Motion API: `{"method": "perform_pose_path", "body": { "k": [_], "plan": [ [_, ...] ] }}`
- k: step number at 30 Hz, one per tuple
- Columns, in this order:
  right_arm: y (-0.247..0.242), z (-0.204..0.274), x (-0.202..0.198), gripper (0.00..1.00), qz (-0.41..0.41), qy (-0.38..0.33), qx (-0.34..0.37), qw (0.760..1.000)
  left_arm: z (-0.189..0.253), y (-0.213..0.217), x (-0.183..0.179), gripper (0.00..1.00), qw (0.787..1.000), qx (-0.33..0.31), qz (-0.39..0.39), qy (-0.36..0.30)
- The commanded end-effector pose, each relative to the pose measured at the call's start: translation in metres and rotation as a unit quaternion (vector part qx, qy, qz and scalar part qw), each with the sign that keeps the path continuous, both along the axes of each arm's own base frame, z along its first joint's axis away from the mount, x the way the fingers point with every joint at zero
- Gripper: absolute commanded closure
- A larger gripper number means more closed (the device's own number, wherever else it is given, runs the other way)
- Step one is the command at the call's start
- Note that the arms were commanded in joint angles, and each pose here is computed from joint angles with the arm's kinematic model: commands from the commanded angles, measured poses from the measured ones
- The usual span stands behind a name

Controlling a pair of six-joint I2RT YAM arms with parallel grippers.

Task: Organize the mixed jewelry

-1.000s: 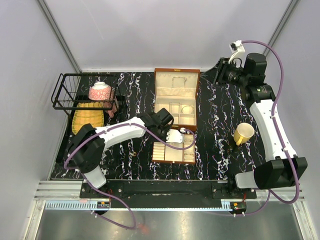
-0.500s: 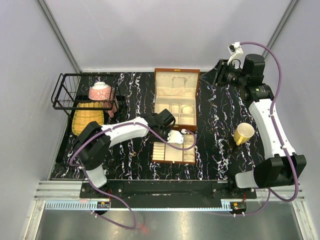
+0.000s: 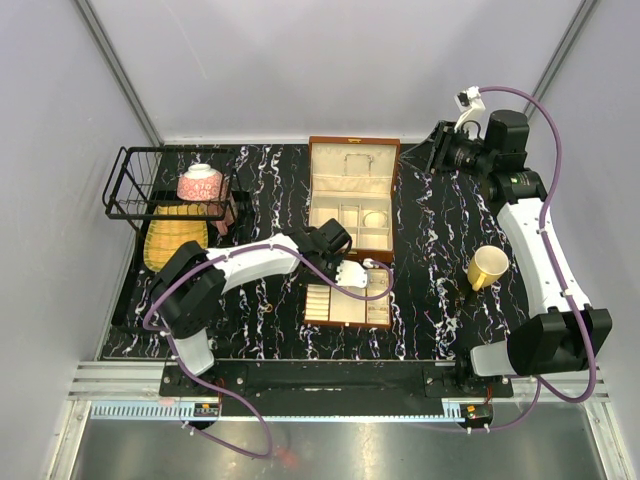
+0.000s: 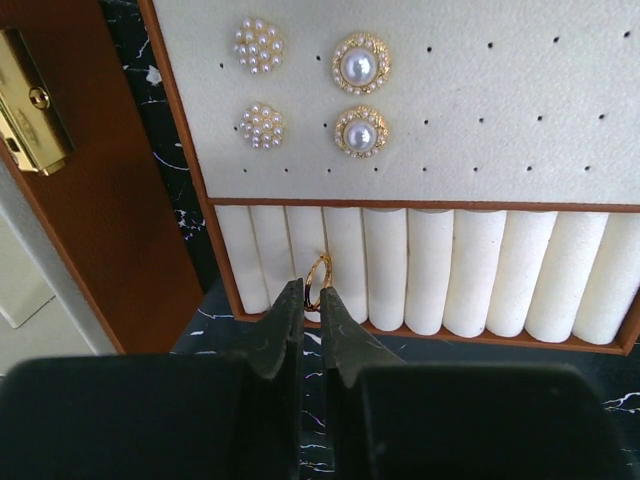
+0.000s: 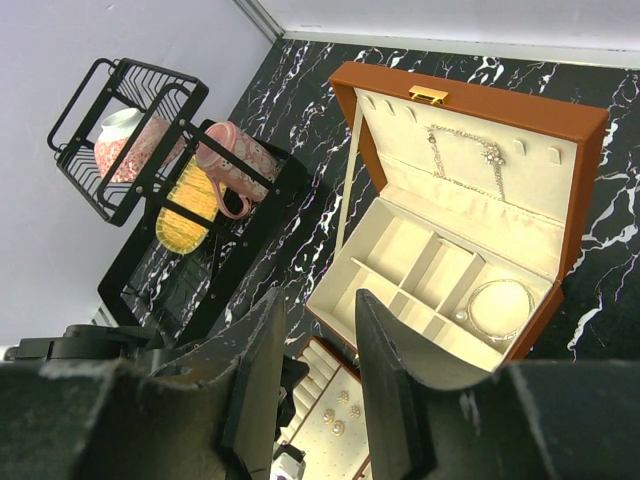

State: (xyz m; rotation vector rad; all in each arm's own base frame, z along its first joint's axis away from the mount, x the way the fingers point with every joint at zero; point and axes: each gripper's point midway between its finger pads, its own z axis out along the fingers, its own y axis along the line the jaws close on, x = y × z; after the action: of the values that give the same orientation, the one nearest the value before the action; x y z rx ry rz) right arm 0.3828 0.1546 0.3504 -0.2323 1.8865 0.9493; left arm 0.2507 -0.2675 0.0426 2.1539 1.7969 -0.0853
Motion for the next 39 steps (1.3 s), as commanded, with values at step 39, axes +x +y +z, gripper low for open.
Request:
{"method": "perform_pose_path", "body": {
  "k": [39],
  "plan": [
    [-0.005,0.009,-0.007,0.59,-0.006,-0.023,0.005,1.000,-0.042,0.001,-0.017,0.91,0.998,0.064,-0.010,-0.007]
  ]
}}
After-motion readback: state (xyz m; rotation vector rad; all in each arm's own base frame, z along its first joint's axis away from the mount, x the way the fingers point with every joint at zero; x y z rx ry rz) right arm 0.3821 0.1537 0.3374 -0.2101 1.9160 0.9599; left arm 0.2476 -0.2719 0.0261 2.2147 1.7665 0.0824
